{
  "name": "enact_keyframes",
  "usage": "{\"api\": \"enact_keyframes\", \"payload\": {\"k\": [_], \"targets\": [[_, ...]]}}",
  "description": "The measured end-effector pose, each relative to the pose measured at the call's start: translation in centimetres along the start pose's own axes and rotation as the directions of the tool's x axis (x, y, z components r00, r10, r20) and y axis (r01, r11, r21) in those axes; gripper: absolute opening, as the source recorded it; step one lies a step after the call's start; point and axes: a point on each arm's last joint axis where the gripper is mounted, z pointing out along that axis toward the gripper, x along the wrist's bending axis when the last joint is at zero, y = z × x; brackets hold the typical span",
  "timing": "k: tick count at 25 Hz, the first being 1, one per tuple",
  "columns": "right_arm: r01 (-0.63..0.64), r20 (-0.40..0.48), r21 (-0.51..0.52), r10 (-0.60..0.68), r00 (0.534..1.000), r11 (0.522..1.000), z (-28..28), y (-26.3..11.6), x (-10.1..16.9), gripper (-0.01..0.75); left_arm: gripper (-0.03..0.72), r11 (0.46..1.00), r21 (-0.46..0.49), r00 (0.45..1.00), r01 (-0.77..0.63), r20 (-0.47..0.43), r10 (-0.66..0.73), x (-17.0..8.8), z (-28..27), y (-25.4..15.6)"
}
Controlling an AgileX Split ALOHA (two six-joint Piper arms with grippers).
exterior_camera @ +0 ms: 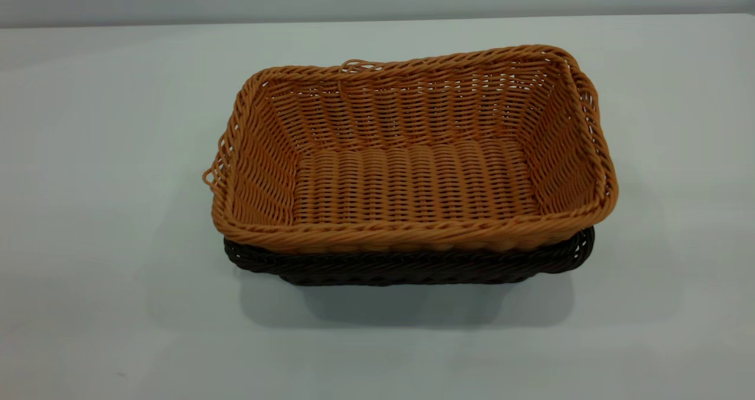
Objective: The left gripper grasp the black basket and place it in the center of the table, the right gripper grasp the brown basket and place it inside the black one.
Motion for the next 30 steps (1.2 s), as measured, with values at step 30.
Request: {"api": "enact_keyframes", "payload": {"k": [30], "targets": [[0.014, -0.008, -0.083, -0.014, 1.0, 0.996, -1.08, -0.95, 0.03, 0.544, 0.369, 0.998, -0.029, 0.996, 0.051, -0.073, -0.053, -0.23, -0.24, -0.29]]}}
